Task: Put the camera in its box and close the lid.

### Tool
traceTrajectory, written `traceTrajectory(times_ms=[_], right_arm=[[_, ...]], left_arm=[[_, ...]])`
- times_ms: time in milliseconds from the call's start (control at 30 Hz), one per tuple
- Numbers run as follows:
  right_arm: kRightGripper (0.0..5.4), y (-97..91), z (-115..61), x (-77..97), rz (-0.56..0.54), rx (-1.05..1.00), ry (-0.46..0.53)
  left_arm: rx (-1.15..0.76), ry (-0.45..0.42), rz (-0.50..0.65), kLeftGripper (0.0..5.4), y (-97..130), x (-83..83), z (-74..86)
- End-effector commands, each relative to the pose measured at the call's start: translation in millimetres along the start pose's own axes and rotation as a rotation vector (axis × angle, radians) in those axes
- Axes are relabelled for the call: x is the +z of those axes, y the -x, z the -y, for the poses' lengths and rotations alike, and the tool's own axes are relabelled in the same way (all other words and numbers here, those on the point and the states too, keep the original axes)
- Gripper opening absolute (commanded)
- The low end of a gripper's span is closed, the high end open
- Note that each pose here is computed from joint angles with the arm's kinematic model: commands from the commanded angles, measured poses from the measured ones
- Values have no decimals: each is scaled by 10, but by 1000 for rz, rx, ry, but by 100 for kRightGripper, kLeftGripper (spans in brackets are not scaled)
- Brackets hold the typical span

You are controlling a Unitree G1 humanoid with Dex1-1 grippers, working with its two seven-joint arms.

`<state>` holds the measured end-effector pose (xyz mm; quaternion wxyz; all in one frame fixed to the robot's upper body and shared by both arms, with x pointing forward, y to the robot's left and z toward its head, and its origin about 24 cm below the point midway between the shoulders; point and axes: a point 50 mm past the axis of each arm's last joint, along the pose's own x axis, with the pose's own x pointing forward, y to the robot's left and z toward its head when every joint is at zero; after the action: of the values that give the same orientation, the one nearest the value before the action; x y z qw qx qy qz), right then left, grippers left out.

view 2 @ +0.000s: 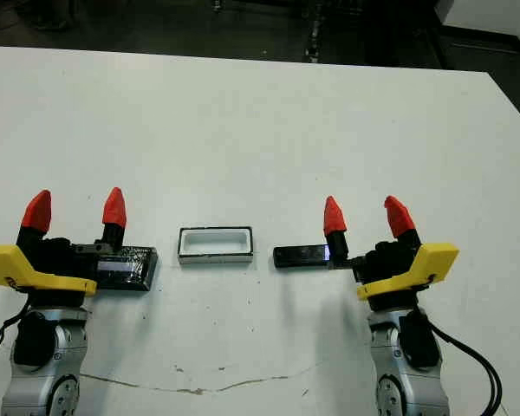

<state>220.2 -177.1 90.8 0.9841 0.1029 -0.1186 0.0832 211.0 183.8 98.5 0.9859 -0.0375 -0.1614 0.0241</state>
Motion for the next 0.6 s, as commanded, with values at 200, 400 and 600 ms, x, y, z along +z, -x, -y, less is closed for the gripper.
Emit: traceTrajectory(times_ms=[200,400,600], right_arm=[[540,23,18,-24,-24,0,11],[540,17,66,-3,-36,27,12],[540,-153,277,209,-28,144,133]], left_arm=[[7,15,-15,539,28,-31,-15],[10,11,-18,539,30,-36,7],[14,6,-15,539,34,-37,-1]])
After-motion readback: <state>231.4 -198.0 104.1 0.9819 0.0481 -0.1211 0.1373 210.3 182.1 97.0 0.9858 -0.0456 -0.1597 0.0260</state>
